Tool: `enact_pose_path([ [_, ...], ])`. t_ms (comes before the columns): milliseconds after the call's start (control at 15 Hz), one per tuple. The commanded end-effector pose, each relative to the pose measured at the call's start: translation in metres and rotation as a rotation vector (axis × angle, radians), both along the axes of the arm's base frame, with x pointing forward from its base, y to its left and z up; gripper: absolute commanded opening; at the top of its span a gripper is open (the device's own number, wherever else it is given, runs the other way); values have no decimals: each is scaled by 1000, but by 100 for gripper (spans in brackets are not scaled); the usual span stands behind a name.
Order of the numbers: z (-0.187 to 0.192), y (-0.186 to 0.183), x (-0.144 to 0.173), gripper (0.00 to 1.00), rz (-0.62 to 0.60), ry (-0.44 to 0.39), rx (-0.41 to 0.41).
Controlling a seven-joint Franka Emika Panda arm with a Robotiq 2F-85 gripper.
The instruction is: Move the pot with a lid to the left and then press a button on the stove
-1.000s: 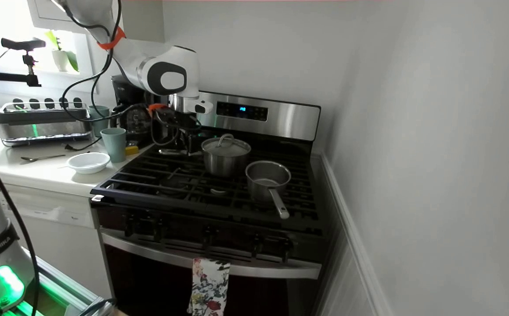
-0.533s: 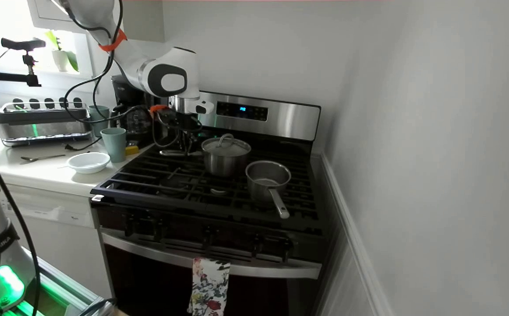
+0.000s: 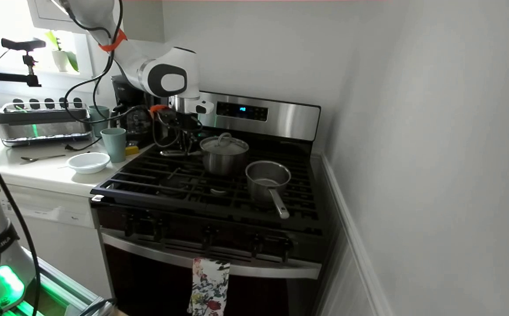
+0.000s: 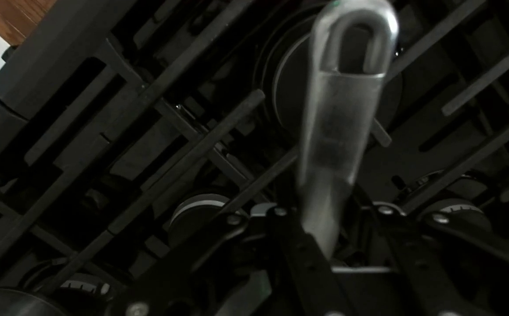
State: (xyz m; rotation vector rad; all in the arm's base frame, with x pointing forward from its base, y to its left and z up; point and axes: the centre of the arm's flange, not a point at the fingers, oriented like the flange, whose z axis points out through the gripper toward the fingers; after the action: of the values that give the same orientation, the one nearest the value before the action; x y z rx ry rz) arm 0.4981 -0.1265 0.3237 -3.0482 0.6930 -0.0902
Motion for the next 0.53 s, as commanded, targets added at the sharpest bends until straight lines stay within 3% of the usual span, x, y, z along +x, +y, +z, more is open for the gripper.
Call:
enact_pose_path([
  [0, 10, 18, 7, 8, 87, -31, 12],
  [467, 13, 47, 11, 8, 235, -36, 32],
])
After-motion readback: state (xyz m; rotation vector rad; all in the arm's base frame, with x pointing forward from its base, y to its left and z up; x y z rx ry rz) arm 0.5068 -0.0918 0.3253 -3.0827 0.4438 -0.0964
